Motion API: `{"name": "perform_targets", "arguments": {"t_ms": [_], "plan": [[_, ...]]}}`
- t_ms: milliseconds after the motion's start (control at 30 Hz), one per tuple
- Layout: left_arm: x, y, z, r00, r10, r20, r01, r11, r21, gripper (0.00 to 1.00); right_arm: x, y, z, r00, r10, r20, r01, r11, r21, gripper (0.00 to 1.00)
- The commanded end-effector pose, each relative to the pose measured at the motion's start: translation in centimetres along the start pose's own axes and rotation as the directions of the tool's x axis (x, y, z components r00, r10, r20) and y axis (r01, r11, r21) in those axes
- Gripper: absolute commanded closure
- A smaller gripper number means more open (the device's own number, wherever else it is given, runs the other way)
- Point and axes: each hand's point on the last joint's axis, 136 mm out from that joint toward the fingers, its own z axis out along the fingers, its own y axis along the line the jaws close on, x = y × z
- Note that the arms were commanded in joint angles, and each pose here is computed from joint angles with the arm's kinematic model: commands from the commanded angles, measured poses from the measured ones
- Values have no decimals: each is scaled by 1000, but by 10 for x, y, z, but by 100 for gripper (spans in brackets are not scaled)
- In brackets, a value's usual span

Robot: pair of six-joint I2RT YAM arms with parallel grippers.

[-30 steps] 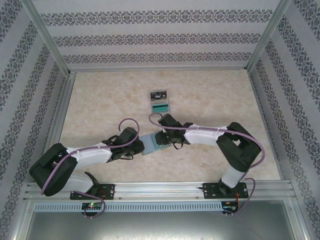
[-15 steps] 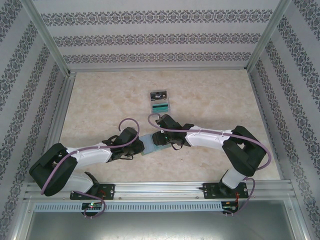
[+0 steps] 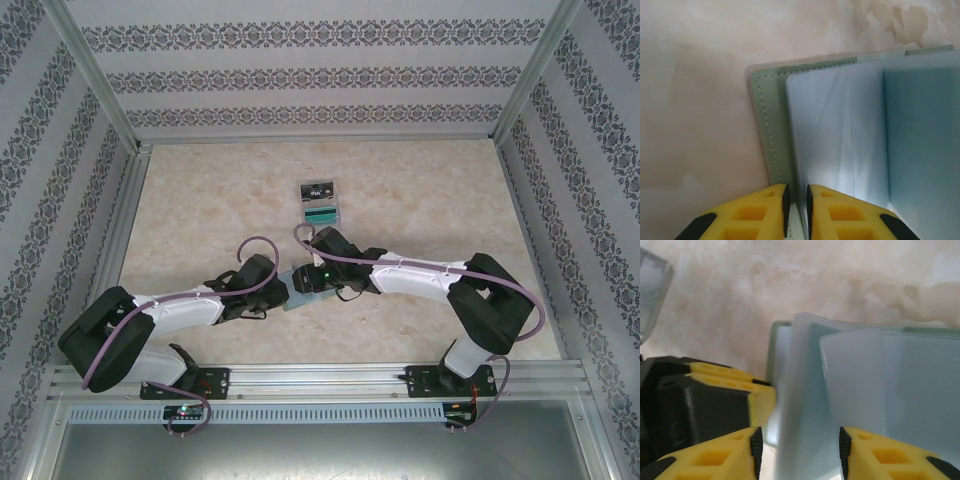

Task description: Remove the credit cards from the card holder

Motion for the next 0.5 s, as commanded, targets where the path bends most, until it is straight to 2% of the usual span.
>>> {"name": "perform_targets", "arguments": {"t_ms": [0,200,467], "plan": [[7,3,2,1000,11,-29,-11,1000,-1,80,-10,19,-3,1000,6,12,-5,998,-64,53],[6,5,-1,1000,15,-23,-15,1000,-8,80,-7,8,1,1000,3,11,-3,1000,-15,52],[-3,6,-20,999,27,28,-27,1000,-17,78,-13,-21,-10,996,-72,52,63,986,154,51]]}}
